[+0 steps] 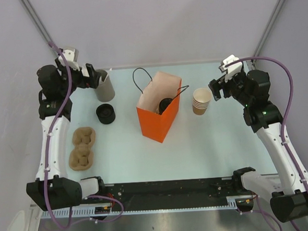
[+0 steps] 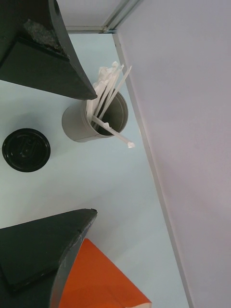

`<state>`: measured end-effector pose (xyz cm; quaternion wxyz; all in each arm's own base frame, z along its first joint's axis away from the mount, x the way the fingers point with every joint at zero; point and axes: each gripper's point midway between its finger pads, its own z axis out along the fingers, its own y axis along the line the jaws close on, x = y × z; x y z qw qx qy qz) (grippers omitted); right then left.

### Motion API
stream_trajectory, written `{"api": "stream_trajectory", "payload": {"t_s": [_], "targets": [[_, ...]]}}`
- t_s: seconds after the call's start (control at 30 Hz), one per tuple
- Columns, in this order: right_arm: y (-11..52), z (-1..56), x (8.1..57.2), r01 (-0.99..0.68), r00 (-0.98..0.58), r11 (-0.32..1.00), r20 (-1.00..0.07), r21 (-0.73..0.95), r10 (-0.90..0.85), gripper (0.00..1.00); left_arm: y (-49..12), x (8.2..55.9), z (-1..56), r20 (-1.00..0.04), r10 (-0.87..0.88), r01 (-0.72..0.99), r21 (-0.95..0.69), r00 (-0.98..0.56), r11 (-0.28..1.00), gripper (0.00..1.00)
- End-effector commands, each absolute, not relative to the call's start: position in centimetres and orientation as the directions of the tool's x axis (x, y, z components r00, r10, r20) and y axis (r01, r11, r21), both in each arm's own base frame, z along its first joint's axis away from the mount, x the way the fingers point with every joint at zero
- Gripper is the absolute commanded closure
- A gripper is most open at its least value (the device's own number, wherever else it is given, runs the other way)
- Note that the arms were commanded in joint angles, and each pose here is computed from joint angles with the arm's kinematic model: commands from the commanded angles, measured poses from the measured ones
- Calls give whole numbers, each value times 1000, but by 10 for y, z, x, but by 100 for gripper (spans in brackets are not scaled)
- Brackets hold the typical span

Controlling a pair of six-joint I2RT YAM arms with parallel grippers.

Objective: Pack the takeout coffee

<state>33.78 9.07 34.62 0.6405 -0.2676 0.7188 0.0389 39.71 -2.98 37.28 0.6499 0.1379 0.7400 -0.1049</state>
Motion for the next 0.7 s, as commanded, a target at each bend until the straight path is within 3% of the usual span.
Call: {"api": "stream_trajectory", "payload": {"t_s": [0.0, 0.4, 0.67], "targets": [[88, 360, 340, -408, 6, 869, -952, -281, -305, 14, -13, 414, 382, -993, 90, 265, 68, -74, 962, 1], [91, 345, 343, -448, -28, 857, -954, -256, -300, 14, -13, 476, 305, -963, 121, 304, 43, -240, 952, 1], [89, 341, 344, -453, -39, 856, -954, -248, -297, 14, -3, 507, 283, -947, 157, 267, 80, -281, 960, 3]]}}
